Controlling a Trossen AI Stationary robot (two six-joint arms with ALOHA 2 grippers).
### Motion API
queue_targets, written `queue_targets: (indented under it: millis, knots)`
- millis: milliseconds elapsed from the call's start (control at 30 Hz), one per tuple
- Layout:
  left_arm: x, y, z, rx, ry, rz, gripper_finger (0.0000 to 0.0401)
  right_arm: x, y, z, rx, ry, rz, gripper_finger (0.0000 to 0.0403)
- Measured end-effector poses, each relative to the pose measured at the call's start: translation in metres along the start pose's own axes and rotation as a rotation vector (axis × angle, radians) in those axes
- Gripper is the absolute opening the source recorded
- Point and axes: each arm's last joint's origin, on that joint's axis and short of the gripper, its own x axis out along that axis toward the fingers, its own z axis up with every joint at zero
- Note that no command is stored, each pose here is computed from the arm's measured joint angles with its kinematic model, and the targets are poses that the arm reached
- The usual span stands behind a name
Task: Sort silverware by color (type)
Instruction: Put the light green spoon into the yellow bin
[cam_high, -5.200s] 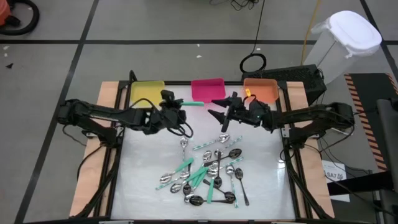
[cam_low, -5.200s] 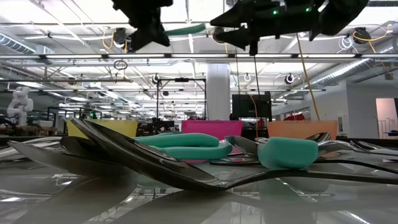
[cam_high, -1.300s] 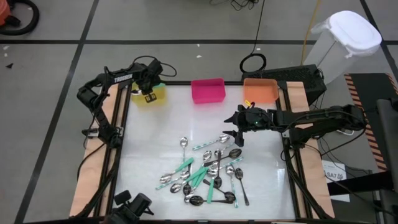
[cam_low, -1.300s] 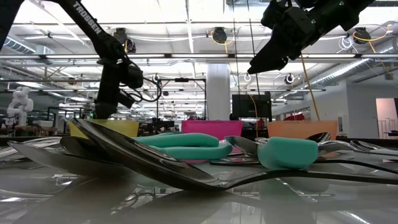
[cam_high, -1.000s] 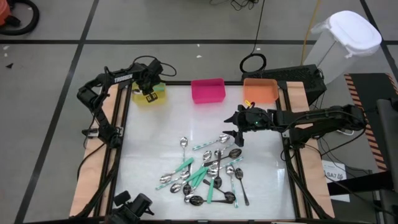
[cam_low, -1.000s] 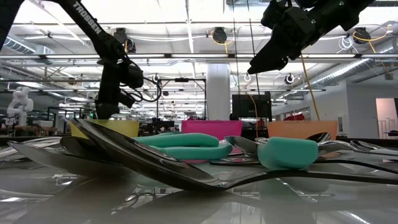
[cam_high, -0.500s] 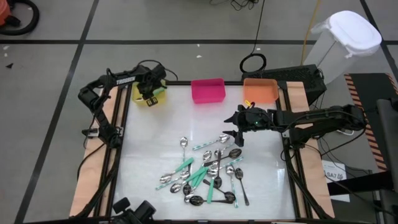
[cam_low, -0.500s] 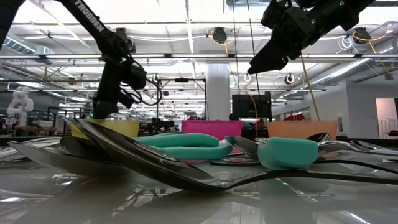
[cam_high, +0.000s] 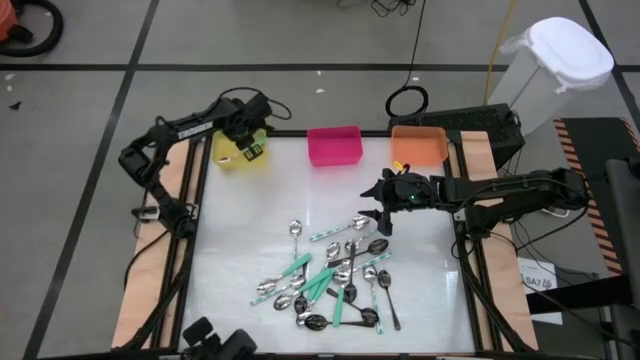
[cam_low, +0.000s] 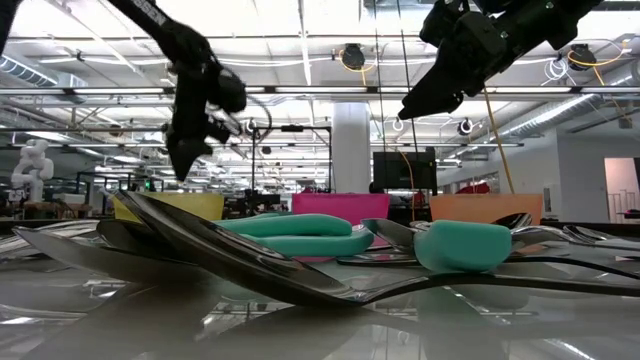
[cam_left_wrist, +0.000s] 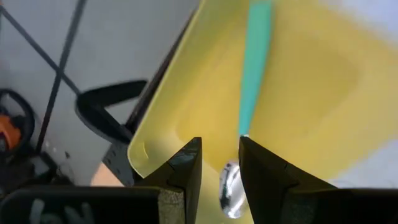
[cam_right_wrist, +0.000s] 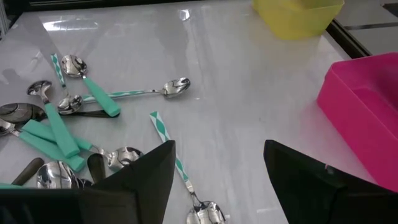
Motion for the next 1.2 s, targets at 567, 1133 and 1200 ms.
queue_targets:
  millis: [567,1133,1200]
  knots:
    - [-0.103,-0.094,-0.028,0.158,-0.325,-0.132,0.0108,0.0,0.0,-0.003,0.004,0.034,-0.002,0.0242]
    - [-0.155,-0.214,-0.093,0.265,-0.474,-0.268,0.0108,0.0,0.001,-0.008,0.086,0.085,-0.006,0.0242]
    - [-0.159,-0.225,-0.103,0.264,-0.488,-0.275,0.0108,0.0,0.003,-0.009,0.091,0.086,0.001,0.0242]
